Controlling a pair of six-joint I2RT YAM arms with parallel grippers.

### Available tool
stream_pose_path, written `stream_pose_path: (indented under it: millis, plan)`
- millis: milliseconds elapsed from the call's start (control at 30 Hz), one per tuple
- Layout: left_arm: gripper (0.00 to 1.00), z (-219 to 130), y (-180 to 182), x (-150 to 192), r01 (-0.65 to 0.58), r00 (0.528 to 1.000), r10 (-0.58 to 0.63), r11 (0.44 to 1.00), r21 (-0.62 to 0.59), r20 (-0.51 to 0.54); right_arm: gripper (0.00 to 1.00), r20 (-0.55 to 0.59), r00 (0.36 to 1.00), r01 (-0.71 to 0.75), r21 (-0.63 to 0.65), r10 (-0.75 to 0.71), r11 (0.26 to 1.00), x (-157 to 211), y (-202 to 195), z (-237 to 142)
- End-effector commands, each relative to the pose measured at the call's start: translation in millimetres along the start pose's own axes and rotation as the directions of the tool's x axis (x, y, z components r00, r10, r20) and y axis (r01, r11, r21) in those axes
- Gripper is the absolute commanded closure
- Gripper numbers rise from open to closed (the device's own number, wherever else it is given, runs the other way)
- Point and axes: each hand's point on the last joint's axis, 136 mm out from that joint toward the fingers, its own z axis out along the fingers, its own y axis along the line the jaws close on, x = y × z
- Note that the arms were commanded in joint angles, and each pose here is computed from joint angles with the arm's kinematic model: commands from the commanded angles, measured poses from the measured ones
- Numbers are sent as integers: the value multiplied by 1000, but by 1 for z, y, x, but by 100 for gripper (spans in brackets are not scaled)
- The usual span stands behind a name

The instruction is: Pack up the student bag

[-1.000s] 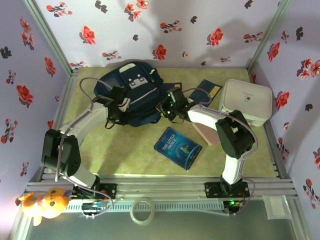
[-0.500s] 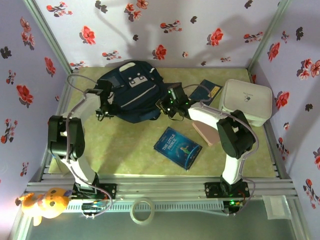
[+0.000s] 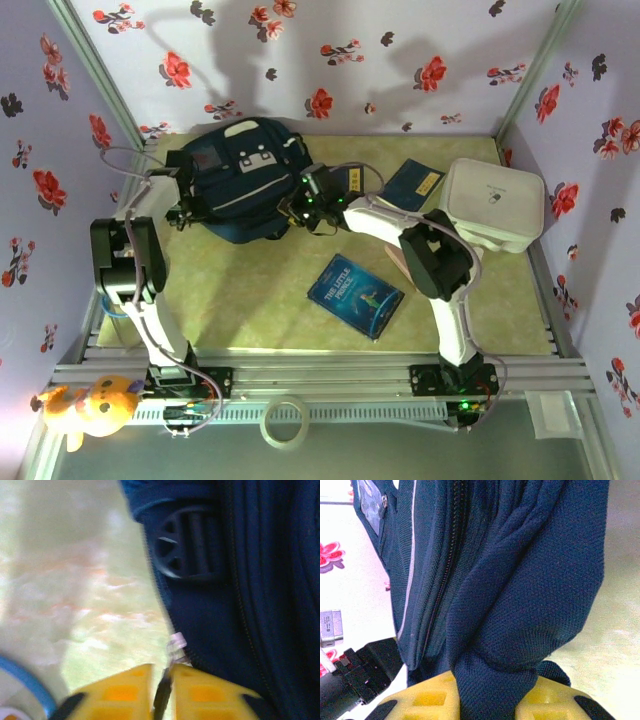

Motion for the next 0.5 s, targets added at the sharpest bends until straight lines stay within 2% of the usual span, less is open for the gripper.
stream_pose_path:
  millis: [0, 67, 233, 333, 467]
  plan:
    - [66, -22, 29, -11, 87, 995, -83, 992, -87, 56, 70, -4, 999, 39, -142, -40, 989, -4, 47, 8]
    - [51, -32, 32, -8, 91, 995, -85, 991, -95, 59, 58, -10, 999, 45, -131, -47, 990, -2, 47, 9]
    - [31, -65, 38, -5, 107, 991, -100, 991, -78, 91, 34, 85, 984, 155, 8, -155, 988, -16, 27, -24]
    - [24, -94, 31, -5, 121, 986, -120, 993, 3, 118, 28, 156, 962, 211, 106, -226, 972, -31, 5, -58]
    - [16, -128, 18, 2, 116, 977, -137, 984, 132, 163, 25, 178, 922, 293, 263, -345, 919, -36, -38, -96]
